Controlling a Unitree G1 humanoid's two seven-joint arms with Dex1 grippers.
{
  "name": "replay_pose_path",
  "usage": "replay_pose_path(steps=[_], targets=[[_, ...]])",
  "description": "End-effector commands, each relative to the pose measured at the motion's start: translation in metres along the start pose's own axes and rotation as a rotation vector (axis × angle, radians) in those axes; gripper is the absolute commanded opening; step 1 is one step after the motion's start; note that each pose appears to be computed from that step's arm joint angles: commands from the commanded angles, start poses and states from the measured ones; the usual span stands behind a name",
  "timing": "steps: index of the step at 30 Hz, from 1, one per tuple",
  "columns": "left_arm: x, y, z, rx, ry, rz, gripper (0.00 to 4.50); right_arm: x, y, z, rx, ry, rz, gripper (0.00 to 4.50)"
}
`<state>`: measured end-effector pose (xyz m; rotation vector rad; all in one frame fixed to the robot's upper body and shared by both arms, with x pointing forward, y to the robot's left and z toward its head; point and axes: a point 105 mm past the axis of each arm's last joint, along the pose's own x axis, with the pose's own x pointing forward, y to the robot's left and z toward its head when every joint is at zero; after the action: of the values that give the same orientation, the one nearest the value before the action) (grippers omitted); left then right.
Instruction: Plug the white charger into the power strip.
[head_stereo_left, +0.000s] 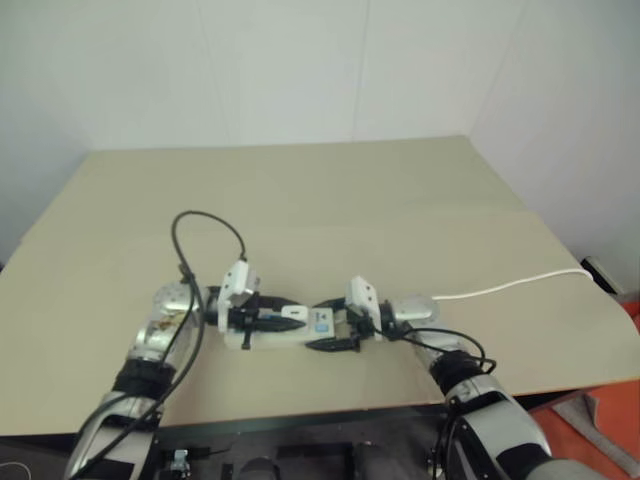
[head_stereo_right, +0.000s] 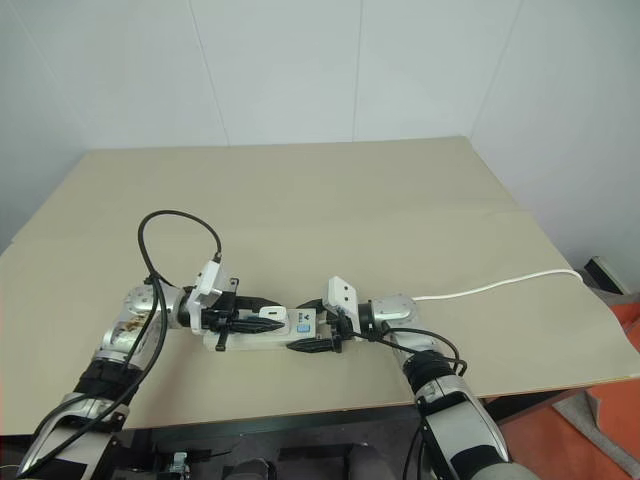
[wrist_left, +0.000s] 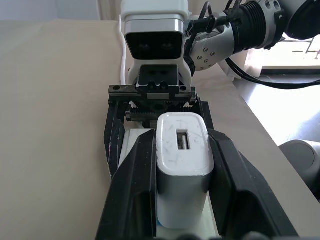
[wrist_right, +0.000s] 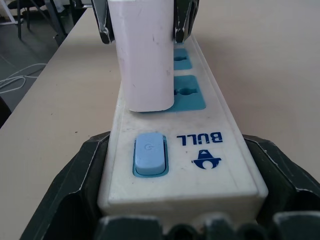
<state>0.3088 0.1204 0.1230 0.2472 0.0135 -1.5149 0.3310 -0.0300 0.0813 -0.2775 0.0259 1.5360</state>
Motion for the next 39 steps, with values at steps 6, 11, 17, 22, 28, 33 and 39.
replay_pose_path(steps=[6,11,17,22,28,33,39], targets=[[-0.004,-0.003,-0.019,-0.047,0.062,0.015,1.03,-0.003,-0.003,0.010,-0.033,-0.020,-0.004,3.41],[-0.004,-0.003,-0.020,-0.052,0.064,0.012,1.03,-0.003,-0.003,0.010,-0.031,-0.022,-0.004,3.41],[-0.004,-0.002,-0.015,-0.058,0.062,0.000,2.25,-0.002,-0.002,0.011,-0.028,-0.024,-0.002,3.41],[-0.007,0.013,0.011,-0.034,-0.022,0.052,3.79,0.000,-0.002,0.013,-0.024,-0.032,0.001,3.41],[-0.029,0.029,0.077,0.009,-0.144,0.067,4.46,0.000,-0.001,0.012,-0.023,-0.028,0.007,3.41],[-0.047,0.031,0.102,0.047,-0.158,0.088,4.46,0.000,-0.001,0.014,-0.021,-0.027,0.017,3.41],[-0.062,0.024,0.099,0.059,-0.097,0.093,4.50,-0.008,-0.001,0.022,-0.045,-0.029,0.019,4.46]])
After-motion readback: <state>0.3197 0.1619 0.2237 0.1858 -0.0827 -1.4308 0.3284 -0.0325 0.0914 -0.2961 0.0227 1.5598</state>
